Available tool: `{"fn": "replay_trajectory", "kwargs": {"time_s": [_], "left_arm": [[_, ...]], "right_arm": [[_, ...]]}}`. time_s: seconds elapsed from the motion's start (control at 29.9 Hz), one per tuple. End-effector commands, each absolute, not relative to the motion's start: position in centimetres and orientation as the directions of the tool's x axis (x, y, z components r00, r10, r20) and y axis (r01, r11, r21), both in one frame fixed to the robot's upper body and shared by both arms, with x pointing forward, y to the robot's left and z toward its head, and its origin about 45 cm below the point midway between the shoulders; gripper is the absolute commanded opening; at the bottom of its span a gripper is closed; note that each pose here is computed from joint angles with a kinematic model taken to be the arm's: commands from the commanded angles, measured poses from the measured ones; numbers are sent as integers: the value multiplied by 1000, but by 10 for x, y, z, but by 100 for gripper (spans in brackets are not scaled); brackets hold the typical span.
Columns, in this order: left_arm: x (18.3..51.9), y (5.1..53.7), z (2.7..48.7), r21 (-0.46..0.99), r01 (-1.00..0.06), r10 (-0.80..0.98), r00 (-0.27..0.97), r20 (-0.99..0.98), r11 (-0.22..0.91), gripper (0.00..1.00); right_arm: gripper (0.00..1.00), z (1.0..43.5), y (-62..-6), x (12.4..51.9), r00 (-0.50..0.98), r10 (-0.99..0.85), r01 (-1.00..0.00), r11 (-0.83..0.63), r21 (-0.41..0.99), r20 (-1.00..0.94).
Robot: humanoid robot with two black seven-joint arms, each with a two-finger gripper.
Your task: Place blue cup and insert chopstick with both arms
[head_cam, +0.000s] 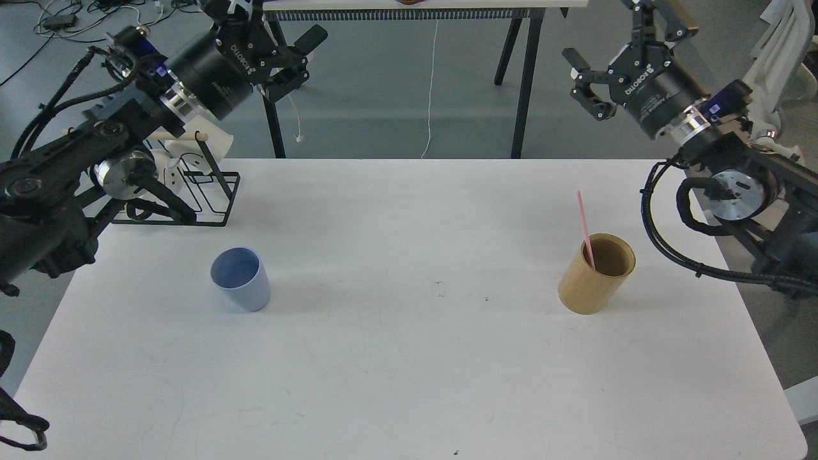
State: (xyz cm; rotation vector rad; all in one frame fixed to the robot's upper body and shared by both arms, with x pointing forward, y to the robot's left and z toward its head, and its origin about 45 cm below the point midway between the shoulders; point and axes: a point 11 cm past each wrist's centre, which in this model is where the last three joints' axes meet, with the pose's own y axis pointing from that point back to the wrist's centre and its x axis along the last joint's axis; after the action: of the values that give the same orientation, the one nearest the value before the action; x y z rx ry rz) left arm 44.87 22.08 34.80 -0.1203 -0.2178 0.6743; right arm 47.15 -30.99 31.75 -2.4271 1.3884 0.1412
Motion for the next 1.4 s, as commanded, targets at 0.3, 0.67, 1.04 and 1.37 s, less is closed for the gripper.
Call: {"fn": "replay_trajectory", "kwargs": {"time_s": [0.3,0.67,1.04,1.37], "left_arm": [[420,256,253,685,-377,-83,839,538,624,100],[402,353,220,858,-390,-344,797,496,334,98],[378,404,169,883,-399,-309,832,461,246,97],[377,398,163,866,-417,-300,819,489,274,86]], "right_arm": [[99,308,-331,465,479,-839,-874,-432,-221,-258],[99,307,-332,465,475,-841,-877,-428,-218,-257],[99,306,-331,465,476,-841,-876,-429,-218,-258],[99,306,-332,465,475,-841,-877,-428,-218,-258]]}}
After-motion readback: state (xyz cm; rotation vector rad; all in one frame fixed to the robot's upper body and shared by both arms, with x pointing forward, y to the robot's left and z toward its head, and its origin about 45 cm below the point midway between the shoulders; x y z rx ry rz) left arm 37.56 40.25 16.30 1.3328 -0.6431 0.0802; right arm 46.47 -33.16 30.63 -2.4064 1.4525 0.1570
